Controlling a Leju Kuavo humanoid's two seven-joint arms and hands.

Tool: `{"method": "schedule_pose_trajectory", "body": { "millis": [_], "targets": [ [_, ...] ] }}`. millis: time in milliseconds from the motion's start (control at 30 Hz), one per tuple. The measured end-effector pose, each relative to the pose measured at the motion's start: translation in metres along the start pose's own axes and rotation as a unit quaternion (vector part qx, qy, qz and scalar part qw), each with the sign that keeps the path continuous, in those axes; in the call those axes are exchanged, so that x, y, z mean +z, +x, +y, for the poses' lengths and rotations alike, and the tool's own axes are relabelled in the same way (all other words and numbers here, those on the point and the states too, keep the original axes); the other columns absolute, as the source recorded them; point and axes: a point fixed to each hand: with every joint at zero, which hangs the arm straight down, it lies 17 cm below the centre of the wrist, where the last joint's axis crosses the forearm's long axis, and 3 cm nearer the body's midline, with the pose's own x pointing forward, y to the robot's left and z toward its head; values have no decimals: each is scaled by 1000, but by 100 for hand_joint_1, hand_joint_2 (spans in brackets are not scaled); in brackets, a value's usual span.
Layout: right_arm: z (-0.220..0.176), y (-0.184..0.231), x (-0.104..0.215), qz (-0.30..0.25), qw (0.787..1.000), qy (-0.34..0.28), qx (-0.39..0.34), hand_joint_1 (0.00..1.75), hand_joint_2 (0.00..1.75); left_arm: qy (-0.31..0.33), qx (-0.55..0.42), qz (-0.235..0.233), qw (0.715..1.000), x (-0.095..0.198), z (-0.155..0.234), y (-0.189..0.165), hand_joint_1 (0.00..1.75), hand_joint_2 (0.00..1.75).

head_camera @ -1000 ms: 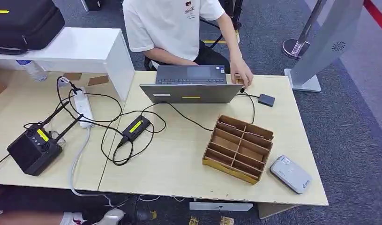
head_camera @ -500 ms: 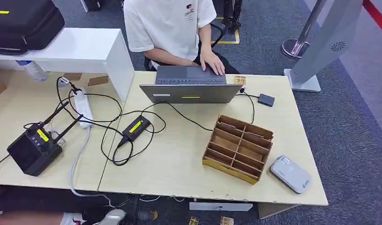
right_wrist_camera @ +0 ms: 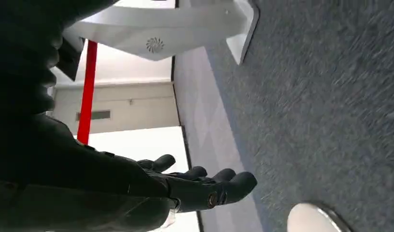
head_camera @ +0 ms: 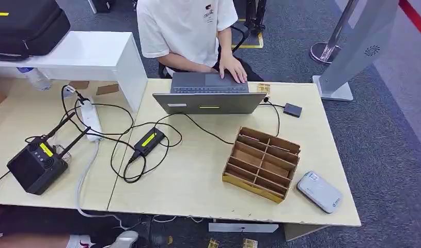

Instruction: Pass the card to the sensor for recognition and then transmit it.

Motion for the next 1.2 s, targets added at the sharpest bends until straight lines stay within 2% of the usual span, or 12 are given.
{"method": "schedule_pose_trajectory", "body": {
  "millis": [67,100,167,200,433,800,967,1100,1133,1200],
  "targets": [
    [7,5,3,-4,1000,9,0,0,175,-1,3,5,1000,0,0,-1,0,175],
    [11,8,5,-6,1000,14,2,0,175,-3,7,7,1000,0,-1,-1,0,0],
    [20,13,9,-12,1000,26,6,0,175,-5,15,9,1000,1,-1,1,0,0],
    [24,15,11,-14,999,31,8,0,175,-6,18,9,1000,2,0,3,0,175],
    [51,33,26,-33,997,63,14,0,175,-2,47,11,999,7,17,22,0,175],
    [71,48,39,-49,995,86,32,0,175,2,76,8,997,11,38,39,0,175],
    [74,53,42,-57,994,86,37,0,175,5,79,7,997,11,45,42,0,175],
    [86,60,47,-73,992,107,6,0,175,10,72,7,997,5,53,25,0,175],
    [91,62,49,-78,990,116,-6,0,0,13,67,6,998,2,55,18,0,175],
    [98,67,52,-88,987,131,-32,0,0,18,59,4,998,-2,60,6,0,175]
  ]
}}
